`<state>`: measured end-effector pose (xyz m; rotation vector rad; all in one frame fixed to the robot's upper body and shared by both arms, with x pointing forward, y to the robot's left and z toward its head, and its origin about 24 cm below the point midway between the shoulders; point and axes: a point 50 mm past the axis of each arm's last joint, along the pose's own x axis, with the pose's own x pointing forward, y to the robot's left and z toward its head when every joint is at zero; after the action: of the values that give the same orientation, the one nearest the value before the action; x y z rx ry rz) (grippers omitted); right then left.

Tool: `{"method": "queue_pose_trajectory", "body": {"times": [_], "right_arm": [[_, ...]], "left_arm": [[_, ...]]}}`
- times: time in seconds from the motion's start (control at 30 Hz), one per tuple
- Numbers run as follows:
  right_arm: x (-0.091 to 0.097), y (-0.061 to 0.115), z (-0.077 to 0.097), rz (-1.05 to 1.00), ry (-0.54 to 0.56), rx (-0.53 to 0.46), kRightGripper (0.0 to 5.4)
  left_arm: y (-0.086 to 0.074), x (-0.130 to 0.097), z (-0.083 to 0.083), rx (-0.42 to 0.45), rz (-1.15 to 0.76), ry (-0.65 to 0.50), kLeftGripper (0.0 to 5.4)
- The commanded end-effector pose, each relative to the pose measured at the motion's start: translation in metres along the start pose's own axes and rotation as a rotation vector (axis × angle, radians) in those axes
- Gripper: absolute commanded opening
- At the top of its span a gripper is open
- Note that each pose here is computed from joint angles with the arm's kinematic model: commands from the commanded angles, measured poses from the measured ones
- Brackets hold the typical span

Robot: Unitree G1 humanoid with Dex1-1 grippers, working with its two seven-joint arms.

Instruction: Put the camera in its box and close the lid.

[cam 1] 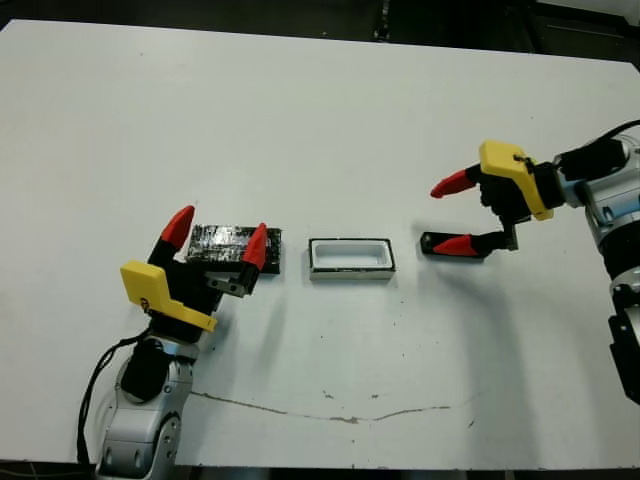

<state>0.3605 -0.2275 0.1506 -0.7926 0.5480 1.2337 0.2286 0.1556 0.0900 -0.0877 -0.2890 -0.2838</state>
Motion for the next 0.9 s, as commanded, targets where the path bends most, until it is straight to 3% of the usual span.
{"method": "queue_pose_trajectory", "body": {"times": [0.03,0.37,0.9], "right_arm": [[0.009,0.007,-0.007,0.024,0.025,0.017,5.28],[0.015,0.012,-0.014,0.021,0.080,0.068,3.97],[0.021,0.019,-0.017,0.015,0.082,0.036,1.69]], "left_arm": [[0.001,-0.003,-0.003,0.005,0.003,0.023,5.40],[0.001,-0.005,-0.004,-0.009,-0.001,0.020,5.40],[0.001,-0.005,-0.004,-0.009,0.003,0.018,5.40]]}}
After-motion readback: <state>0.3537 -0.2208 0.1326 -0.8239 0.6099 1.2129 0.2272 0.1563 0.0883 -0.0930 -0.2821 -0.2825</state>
